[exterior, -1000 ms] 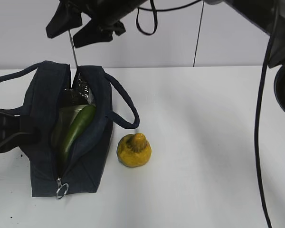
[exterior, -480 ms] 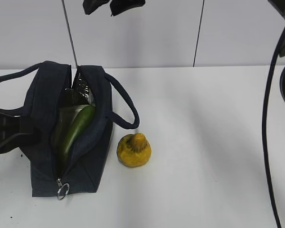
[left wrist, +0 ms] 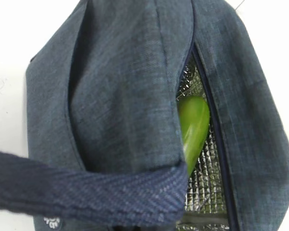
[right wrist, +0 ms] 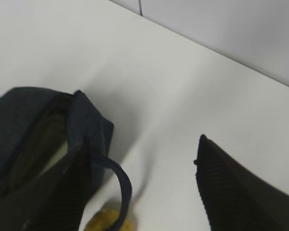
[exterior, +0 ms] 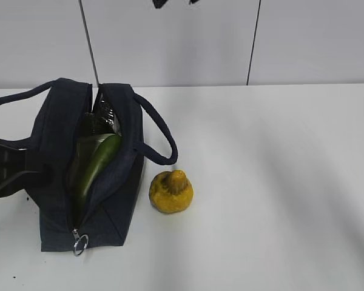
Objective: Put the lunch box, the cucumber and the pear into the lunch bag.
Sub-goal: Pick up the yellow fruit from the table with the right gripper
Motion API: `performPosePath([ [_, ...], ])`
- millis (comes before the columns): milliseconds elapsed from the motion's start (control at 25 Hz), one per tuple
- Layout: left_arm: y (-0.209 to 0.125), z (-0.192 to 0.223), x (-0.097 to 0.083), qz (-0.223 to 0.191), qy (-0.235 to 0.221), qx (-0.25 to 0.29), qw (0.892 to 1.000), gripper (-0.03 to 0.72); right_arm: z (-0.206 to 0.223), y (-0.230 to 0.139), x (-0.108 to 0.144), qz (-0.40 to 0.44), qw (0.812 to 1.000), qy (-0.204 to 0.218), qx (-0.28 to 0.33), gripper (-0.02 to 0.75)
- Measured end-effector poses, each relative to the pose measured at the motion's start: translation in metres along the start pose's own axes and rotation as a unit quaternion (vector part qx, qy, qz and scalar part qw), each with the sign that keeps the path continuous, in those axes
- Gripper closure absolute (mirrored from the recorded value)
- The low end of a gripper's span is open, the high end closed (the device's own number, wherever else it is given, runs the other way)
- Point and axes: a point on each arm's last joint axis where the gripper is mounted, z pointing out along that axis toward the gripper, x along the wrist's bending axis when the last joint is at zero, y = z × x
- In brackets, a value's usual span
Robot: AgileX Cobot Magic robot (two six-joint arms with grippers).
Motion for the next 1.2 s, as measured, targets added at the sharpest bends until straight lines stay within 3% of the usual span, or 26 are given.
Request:
performPosePath([
  [320, 0.000, 0.000, 0.000, 0.000, -0.001, 0.001, 1.000, 0.704, -0.014, -0.052, -0.003, -0.006, 0.994, -0.032, 0.103, 0.237],
  [600, 0.000, 0.000, 0.000, 0.000, -0.001, 0.001, 1.000, 0.704, -0.007, -0.100, -0.003, -0.010, 0.982, -0.026, 0.185, 0.246],
  [800, 0.000, 0.000, 0.000, 0.000, -0.001, 0.002, 1.000, 0.704, 0.014, -0.132, 0.002, -0.001, 0.971, 0.004, 0.241, 0.246],
  [1040, 0.000, 0.000, 0.000, 0.000, -0.001, 0.002, 1.000, 0.704, 0.039, -0.150, 0.015, 0.009, 0.976, 0.067, 0.209, 0.246],
  [1200, 0.000, 0.000, 0.000, 0.000, -0.001, 0.002, 1.000, 0.704, 0.045, -0.149, 0.016, 0.017, 0.980, 0.073, 0.182, 0.246],
])
